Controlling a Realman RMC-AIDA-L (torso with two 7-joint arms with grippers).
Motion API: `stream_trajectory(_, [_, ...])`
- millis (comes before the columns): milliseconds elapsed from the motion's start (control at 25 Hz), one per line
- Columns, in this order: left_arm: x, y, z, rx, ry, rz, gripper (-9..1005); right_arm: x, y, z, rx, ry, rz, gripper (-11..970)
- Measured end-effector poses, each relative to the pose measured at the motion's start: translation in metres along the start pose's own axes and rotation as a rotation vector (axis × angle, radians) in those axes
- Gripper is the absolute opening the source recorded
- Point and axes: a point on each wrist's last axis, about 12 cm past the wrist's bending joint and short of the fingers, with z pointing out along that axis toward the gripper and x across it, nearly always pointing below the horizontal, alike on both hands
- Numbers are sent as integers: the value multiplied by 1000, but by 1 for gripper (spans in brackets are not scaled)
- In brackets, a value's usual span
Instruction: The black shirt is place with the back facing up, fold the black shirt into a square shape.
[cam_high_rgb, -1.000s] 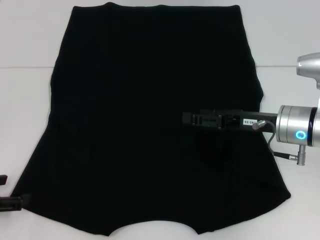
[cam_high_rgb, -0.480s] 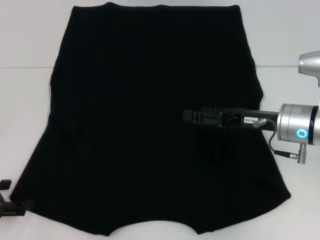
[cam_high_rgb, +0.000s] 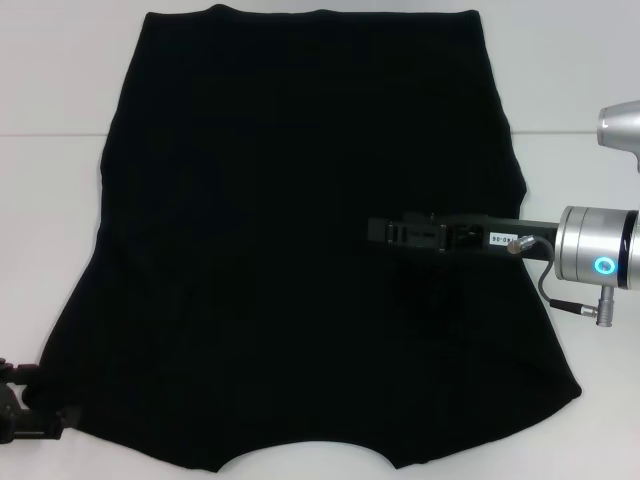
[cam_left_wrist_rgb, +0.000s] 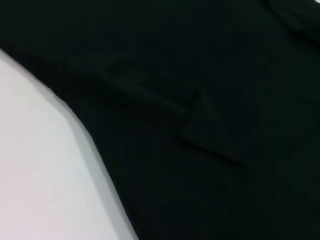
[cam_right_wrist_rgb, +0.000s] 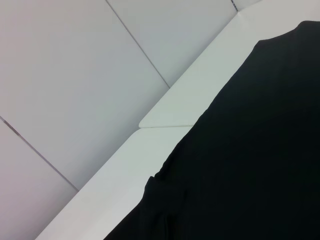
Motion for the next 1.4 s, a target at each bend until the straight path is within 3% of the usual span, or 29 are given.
stream_trajectory(480, [-4,-3,0,32,-5,11,945,0,0,0,0,0,-2,912])
stream_trajectory(840, [-7,5,-15,-32,1,5,945,-1,0,0,-1,-7,-1,912])
stream_trajectory(1120, [-9,5,-22,-56,28,-73,946,-1,0,0,-1,-6,-2,911])
stream_trajectory(1400, [-20,2,-19,-25,32,-222,945,0,0,0,0,-7,0,911])
